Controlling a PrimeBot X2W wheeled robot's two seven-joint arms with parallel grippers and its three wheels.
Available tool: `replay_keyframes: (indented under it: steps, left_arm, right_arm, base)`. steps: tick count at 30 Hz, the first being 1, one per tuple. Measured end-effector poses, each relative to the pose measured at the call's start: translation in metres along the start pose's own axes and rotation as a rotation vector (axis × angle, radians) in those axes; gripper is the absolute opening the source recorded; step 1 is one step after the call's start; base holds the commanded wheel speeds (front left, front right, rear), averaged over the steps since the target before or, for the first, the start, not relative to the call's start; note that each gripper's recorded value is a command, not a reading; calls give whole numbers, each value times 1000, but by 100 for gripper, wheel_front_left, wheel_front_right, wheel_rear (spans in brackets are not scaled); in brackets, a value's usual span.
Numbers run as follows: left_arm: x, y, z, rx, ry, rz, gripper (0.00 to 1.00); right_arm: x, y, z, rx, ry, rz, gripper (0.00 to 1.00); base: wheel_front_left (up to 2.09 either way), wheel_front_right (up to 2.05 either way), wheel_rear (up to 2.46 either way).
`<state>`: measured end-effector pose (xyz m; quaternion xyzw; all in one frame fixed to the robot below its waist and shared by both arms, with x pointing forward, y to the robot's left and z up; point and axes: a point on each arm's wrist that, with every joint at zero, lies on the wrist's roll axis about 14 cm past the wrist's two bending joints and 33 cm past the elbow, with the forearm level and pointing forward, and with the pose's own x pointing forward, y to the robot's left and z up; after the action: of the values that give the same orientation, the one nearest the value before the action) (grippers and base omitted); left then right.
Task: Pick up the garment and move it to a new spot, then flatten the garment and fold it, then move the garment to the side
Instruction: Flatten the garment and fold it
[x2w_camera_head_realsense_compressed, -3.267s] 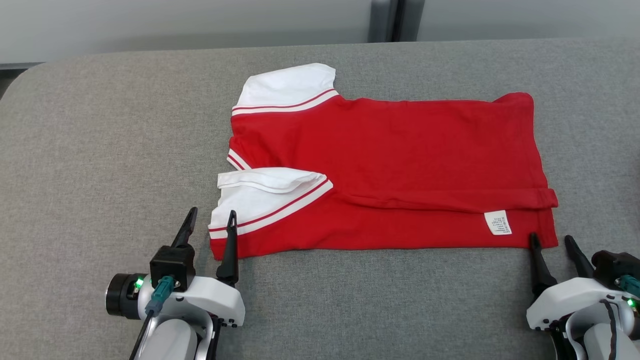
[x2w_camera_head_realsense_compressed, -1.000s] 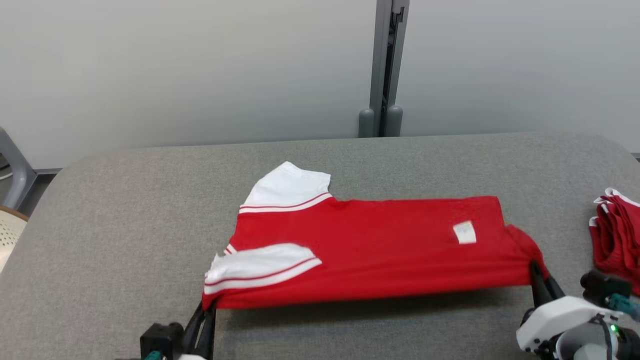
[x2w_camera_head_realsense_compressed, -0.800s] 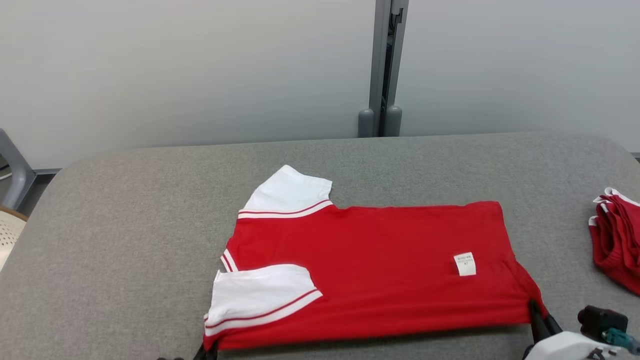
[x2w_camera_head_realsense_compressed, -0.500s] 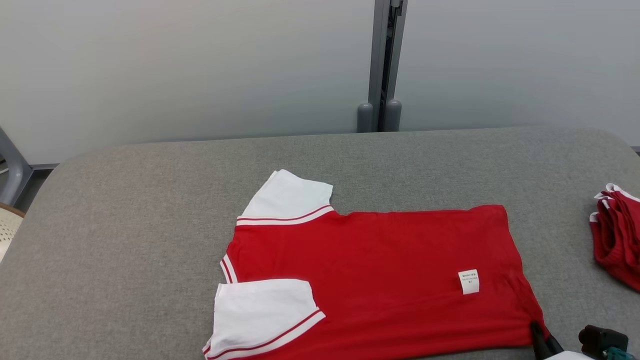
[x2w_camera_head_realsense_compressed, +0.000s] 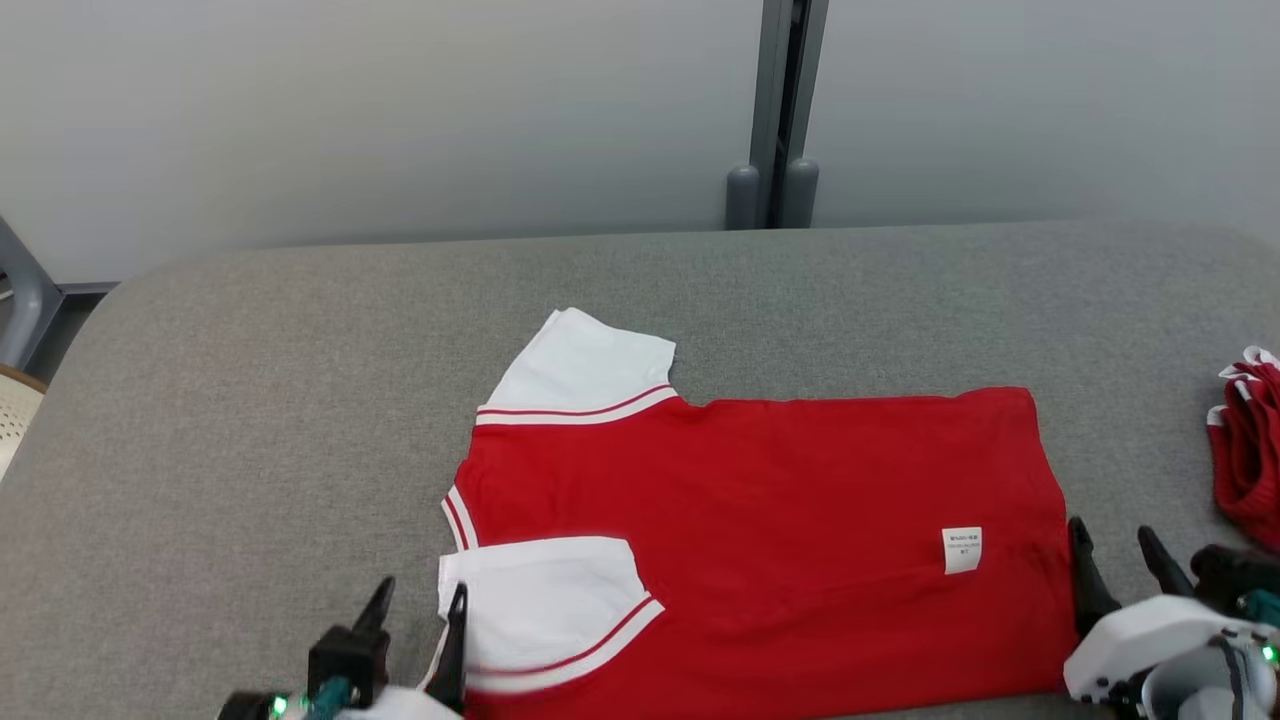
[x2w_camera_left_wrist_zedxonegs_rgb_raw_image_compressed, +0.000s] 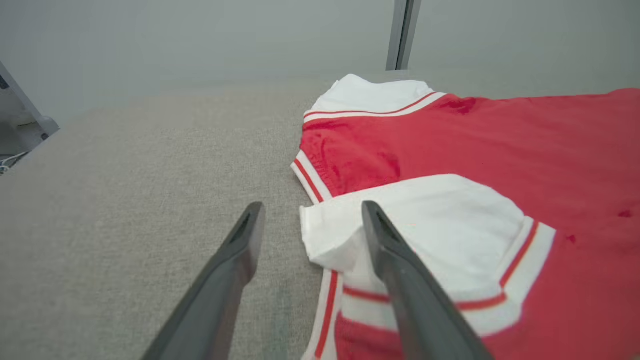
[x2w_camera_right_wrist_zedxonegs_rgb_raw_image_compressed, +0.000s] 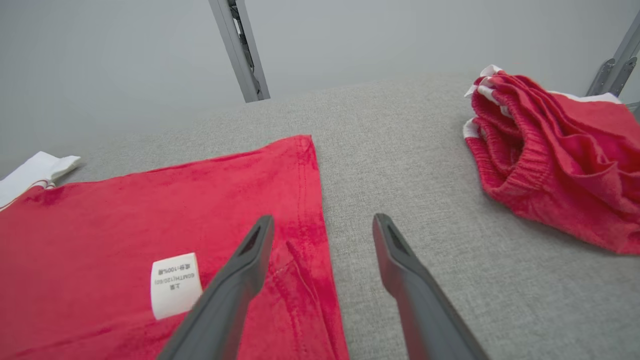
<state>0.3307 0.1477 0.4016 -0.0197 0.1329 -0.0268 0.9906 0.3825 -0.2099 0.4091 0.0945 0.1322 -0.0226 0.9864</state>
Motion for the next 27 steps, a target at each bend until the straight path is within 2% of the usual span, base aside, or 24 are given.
replay_keyframes:
  steps: [3, 8, 16, 24, 27]
  left_arm:
    - [33, 0, 31, 39, -64, -24, 100]
    - [71, -6, 44, 88, -55, -80, 100]
    - [124, -18, 61, 184, -3, -188, 100]
    - [165, -19, 71, 273, 105, -234, 100]
    - [173, -28, 70, 297, 152, -266, 100]
  right_arm:
    - [25, 9, 21, -36, -33, 29, 100]
    - [56, 16, 37, -83, -39, 54, 100]
    - [94, 3, 37, -148, 50, 28, 100]
    - [123, 7, 25, -195, 170, 43, 100]
    - [129, 11, 18, -208, 214, 52, 100]
  base:
    - [0, 0, 0]
    - [0, 0, 0]
    - [0, 0, 0]
    - [0, 0, 0]
    - [0, 0, 0]
